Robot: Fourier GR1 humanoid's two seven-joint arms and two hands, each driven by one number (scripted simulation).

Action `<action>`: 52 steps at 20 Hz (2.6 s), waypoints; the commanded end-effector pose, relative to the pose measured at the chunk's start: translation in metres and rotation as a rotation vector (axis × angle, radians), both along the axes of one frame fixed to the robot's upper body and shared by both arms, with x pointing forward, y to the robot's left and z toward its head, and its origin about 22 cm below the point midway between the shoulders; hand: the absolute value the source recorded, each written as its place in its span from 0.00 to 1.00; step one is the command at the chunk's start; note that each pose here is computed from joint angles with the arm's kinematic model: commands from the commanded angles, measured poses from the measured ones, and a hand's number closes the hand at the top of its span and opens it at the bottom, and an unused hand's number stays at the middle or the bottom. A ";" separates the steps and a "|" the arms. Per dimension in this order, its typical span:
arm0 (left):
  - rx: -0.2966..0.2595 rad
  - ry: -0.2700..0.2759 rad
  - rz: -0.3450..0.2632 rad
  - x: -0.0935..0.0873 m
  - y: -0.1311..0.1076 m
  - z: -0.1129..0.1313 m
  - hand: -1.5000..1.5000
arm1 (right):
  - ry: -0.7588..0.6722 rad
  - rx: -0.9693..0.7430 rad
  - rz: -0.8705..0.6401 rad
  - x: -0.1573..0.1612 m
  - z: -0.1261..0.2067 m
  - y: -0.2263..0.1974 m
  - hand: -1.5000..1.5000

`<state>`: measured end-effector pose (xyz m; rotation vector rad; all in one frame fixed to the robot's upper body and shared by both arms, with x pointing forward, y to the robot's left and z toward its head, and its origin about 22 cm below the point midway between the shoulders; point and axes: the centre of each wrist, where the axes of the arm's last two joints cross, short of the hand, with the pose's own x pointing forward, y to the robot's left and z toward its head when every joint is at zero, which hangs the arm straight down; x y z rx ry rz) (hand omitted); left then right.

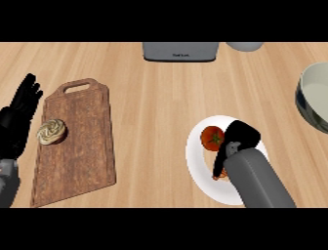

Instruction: Pick the croissant from the plate and place it in the bowl

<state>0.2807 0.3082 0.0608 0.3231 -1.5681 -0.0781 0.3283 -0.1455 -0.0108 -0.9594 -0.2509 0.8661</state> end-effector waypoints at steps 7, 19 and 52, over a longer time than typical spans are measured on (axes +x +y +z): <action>-0.006 -0.003 -0.022 -0.011 -0.003 -0.022 0.50 | 0.034 -0.083 -0.080 0.006 -0.024 -0.002 1.00; -0.006 0.018 0.014 -0.008 -0.001 -0.010 0.50 | -0.202 0.291 1.063 -0.037 0.021 0.020 1.00; -0.005 -0.014 -0.016 0.004 -0.010 0.010 0.50 | -0.992 0.644 1.018 -0.012 0.179 -0.342 1.00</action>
